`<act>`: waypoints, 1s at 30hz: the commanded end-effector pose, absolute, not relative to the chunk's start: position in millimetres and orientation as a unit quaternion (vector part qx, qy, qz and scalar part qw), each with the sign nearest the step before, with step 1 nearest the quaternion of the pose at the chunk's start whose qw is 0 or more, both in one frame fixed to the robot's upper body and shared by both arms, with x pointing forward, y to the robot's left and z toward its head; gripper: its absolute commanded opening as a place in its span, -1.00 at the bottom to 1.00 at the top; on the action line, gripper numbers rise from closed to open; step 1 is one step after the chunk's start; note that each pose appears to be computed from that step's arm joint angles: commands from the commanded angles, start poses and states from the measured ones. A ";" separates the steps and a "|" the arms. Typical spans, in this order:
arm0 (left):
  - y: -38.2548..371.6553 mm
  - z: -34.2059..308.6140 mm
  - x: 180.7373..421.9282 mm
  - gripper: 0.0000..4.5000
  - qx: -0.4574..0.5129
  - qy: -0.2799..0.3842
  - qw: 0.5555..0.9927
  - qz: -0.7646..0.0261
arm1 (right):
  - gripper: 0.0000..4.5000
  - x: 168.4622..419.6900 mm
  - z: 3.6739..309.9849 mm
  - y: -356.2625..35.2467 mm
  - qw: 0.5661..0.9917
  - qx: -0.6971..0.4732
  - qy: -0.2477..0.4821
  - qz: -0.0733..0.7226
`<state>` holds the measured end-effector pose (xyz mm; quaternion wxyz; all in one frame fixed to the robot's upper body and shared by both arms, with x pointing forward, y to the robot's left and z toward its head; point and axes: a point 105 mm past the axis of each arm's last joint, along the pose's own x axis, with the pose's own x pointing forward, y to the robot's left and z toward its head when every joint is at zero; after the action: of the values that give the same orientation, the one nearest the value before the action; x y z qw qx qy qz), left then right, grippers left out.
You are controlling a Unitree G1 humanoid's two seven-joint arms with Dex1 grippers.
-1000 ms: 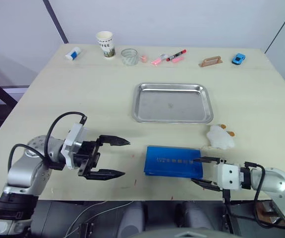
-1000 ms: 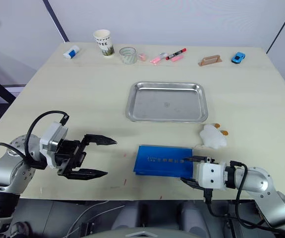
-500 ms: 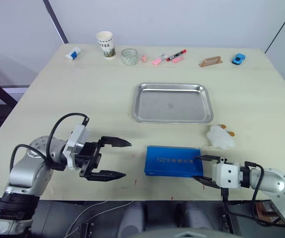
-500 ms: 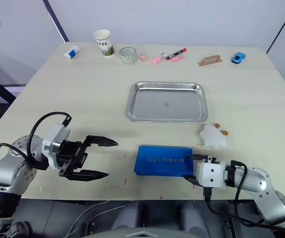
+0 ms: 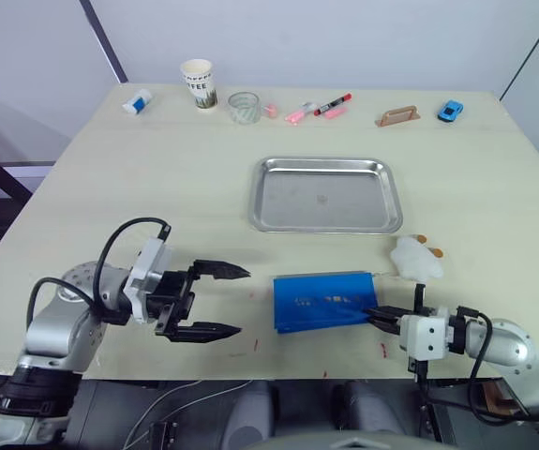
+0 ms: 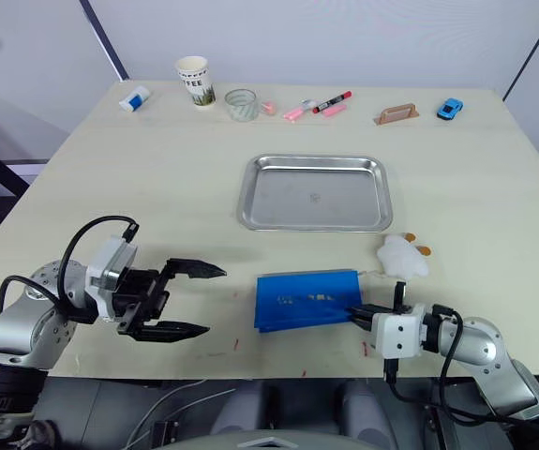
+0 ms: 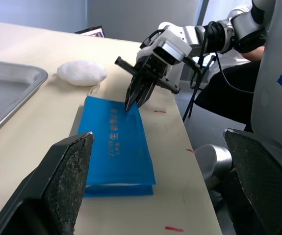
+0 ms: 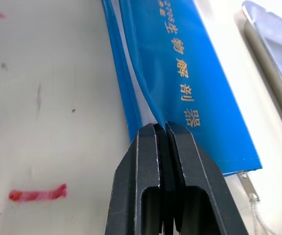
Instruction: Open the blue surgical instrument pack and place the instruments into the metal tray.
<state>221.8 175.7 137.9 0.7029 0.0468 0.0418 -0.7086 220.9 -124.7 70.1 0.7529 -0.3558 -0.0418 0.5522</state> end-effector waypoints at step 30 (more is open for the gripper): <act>174.7 144.8 252.5 1.00 -0.007 -0.010 0.755 -0.656 | -0.97 261.5 162.1 -134.2 0.685 -0.075 0.302 0.659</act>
<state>253.7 176.0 142.3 0.7593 -0.0209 -0.0004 -0.6504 259.8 -136.0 155.1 0.6910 -0.0671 0.3092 0.6499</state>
